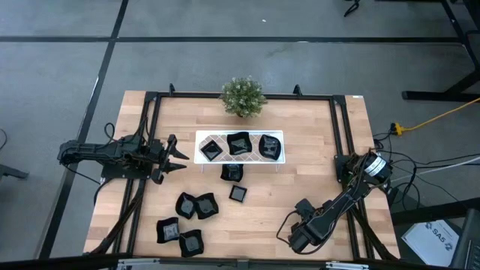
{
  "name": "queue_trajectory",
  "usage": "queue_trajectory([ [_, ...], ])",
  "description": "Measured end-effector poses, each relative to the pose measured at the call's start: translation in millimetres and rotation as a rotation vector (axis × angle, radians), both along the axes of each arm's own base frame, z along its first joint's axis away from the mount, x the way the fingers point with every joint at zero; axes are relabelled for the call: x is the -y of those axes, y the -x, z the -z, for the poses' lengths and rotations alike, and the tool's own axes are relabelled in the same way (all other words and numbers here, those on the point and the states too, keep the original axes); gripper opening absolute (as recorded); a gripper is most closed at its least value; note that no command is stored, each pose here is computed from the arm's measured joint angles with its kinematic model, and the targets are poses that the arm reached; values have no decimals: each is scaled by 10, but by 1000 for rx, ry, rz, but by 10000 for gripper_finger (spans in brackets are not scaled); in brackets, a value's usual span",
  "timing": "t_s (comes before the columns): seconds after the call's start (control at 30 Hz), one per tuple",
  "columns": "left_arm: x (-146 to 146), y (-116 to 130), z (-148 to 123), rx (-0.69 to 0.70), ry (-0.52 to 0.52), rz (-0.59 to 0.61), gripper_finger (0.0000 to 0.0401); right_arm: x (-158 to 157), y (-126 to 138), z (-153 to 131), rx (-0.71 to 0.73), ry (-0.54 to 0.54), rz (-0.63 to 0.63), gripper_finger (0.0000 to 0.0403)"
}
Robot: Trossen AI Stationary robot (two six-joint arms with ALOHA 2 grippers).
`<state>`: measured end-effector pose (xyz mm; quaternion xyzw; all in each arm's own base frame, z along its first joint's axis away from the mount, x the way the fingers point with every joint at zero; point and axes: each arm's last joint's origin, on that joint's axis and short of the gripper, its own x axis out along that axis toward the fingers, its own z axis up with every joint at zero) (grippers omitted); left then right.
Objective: Pick & Place Mini shaped plates
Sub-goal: Stack the black square plate on top of the black square plate on the shelf
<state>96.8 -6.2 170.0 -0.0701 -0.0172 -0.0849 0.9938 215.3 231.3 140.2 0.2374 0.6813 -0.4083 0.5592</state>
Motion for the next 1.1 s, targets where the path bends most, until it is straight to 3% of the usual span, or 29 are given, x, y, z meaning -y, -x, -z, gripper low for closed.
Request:
queue_trajectory([
  [0.3, 0, 0, -1, 0, 0, 0, 143, 4, 3, -1, -3, 3, 0, 8],
  [0.73, 0, 0, -2, 1, 0, 0, 143, -22, -57, -81, 54, 30, -36, 7],
  [1.1, 0, 0, -2, 1, 0, 0, 143, 34, -377, -291, 195, 39, -227, 4],
])
